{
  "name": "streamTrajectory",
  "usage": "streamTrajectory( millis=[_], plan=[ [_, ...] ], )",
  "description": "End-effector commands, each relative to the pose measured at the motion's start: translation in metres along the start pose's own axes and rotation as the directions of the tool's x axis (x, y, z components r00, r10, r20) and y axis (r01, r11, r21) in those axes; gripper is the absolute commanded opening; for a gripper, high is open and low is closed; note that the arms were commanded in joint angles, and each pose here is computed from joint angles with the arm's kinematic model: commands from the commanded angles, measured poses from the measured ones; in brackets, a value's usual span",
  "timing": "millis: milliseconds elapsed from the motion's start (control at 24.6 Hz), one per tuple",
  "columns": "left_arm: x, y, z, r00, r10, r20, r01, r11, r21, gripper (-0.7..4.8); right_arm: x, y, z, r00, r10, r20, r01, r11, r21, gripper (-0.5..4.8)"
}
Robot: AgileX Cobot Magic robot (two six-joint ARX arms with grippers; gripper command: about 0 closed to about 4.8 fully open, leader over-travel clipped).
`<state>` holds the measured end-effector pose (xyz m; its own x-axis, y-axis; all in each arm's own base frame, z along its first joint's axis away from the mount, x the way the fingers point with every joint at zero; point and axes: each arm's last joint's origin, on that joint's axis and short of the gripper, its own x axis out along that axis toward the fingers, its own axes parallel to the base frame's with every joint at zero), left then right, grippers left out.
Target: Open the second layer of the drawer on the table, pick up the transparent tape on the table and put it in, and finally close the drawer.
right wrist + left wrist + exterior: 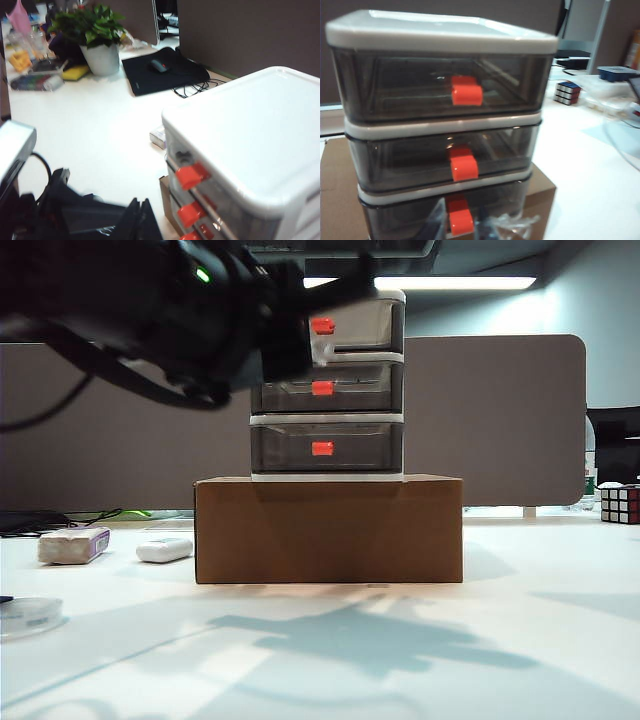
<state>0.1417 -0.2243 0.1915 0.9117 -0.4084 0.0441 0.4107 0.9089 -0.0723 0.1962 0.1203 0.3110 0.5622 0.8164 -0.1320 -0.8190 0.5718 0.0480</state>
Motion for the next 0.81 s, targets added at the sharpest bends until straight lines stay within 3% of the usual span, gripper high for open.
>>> streamTrajectory(
  millis=[41,204,814],
  plan=[
    [0.01,-0.007,-0.005,0.999,0.05,0.021,-0.05,0.999,-0.016,1.22,0.013,-0.008,0.015,0.999,-0.002,-0.052,-0.001,0.997,-0.071,-0.05],
    [0.022,-0.016,-0.007,0.988,0.15,0.038,-0.149,0.988,-0.034,1.23,0.03,-0.02,0.033,0.997,-0.019,-0.07,0.013,0.996,-0.087,-0.05],
    [0.033,-0.023,-0.004,0.988,0.145,0.043,-0.144,0.989,-0.035,1.27,0.054,-0.039,0.042,0.996,-0.034,-0.081,0.026,0.995,-0.097,-0.05]
  ],
)
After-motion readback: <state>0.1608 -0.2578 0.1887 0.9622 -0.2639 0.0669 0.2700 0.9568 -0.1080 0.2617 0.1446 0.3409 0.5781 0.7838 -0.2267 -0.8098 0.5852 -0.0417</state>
